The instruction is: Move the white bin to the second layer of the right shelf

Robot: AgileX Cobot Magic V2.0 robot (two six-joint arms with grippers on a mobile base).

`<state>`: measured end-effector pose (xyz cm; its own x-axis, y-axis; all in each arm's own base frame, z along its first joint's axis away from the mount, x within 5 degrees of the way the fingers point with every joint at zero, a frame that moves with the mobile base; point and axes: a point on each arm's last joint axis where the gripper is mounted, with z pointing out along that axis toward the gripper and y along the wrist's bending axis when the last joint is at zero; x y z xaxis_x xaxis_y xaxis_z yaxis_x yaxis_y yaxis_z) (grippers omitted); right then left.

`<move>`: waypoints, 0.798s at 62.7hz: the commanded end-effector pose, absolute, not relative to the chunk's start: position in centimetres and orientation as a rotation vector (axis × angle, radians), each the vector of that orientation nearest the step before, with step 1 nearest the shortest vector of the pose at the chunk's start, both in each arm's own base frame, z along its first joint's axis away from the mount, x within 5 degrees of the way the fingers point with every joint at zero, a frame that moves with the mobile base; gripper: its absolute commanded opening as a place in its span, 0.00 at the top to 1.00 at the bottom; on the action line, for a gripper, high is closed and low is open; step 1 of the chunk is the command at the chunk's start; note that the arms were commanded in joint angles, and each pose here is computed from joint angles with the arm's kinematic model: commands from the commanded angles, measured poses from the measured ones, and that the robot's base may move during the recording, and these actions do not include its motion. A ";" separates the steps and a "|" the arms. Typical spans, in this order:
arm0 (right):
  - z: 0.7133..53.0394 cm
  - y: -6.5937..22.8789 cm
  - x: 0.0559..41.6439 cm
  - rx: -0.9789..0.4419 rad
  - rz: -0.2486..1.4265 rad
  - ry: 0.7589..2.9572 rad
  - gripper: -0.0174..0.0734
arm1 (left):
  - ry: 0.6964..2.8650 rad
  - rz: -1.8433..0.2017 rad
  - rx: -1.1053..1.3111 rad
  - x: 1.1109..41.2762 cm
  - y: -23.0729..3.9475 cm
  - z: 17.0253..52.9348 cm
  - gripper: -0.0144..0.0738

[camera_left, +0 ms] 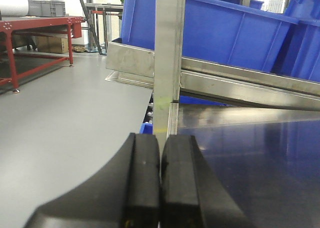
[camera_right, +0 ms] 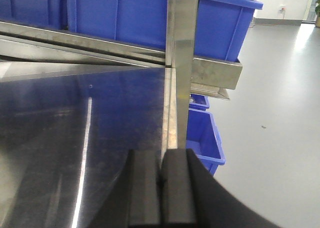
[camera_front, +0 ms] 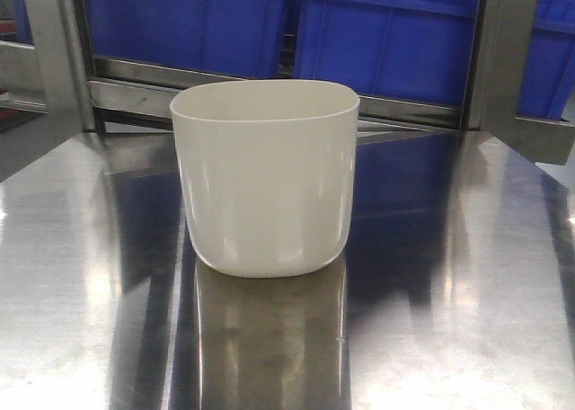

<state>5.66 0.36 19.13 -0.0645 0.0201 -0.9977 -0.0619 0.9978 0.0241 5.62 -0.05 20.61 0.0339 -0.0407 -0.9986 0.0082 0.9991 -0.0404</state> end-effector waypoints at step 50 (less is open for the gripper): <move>30.4 0.3 10.8 -0.228 -0.130 1.903 0.75 | 1.466 -0.041 -0.038 5.6 0.0 20.5 0.74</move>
